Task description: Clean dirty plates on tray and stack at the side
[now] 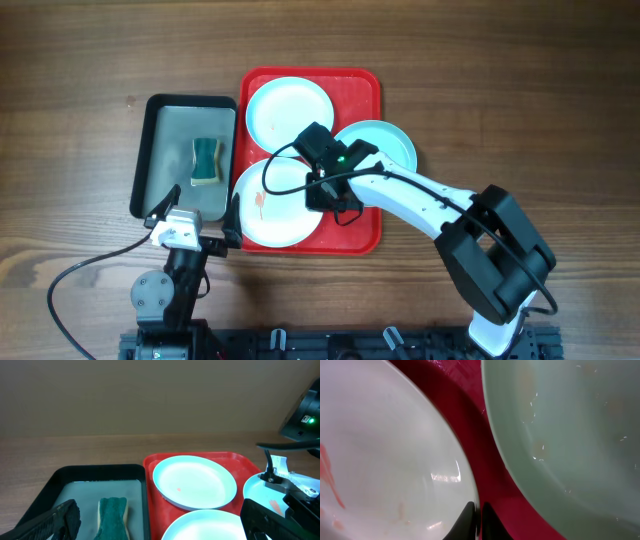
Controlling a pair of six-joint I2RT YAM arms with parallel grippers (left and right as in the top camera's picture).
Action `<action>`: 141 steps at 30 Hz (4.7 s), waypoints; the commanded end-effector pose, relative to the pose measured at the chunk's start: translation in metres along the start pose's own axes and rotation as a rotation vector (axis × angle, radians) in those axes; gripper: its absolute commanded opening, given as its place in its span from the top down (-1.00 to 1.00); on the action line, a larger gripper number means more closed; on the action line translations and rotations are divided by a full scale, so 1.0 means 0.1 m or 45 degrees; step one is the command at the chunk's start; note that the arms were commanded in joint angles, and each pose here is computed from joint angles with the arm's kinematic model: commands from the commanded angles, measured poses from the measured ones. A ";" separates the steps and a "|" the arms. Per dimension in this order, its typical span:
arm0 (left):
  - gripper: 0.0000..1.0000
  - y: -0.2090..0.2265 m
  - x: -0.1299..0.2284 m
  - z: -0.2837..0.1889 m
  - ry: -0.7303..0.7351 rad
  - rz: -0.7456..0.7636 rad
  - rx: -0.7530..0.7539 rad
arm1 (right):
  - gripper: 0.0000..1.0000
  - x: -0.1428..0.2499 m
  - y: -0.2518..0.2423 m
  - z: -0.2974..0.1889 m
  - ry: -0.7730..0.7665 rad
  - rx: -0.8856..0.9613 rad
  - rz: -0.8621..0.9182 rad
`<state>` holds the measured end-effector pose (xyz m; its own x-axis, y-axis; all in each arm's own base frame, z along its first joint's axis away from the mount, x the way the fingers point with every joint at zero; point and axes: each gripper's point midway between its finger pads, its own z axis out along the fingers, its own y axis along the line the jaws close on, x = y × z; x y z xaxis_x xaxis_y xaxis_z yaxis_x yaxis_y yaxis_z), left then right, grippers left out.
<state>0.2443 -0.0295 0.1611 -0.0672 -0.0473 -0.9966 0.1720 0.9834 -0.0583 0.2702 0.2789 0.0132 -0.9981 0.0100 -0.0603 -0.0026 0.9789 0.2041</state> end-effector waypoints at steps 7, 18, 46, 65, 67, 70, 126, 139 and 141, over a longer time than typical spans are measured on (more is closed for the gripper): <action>-1.00 -0.02 0.01 0.00 0.004 -0.008 0.012 | 0.88 0.05 -0.10 0.14 0.014 0.051 0.030; -1.00 -0.02 0.01 0.00 0.004 -0.008 0.012 | 0.91 -0.01 -0.12 0.13 -0.027 0.073 0.056; -1.00 -0.02 0.01 0.00 0.004 -0.008 0.012 | 0.91 -0.03 -0.11 0.10 -0.041 0.070 0.052; -1.00 -0.02 -0.01 0.00 -0.009 0.004 0.012 | 0.91 -0.03 -0.11 0.10 -0.041 0.070 0.053; -1.00 -0.02 -0.01 0.00 -0.009 0.004 0.013 | 0.91 -0.03 -0.11 0.10 -0.041 0.070 0.053; -1.00 -0.02 -0.01 0.00 -0.009 0.004 0.013 | 0.91 -0.03 -0.11 0.10 -0.041 0.070 0.052; 0.18 0.33 -0.61 0.87 1.217 -0.200 -0.224 | 0.91 -0.04 -0.10 0.10 -0.048 0.064 0.051; -0.43 0.69 0.71 1.13 1.689 -0.156 -0.419 | 0.91 -0.06 -0.08 0.10 -0.055 0.056 0.050; -0.40 0.71 0.86 1.16 1.726 -0.157 -0.418 | 0.91 -0.06 -0.08 0.10 -0.055 0.056 0.050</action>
<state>0.3588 0.0123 0.0820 -0.9783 -0.1102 -0.1755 -0.1188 0.9922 0.0389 0.2777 0.2785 0.0117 -0.9946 0.0399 -0.0959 0.0201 0.9797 0.1996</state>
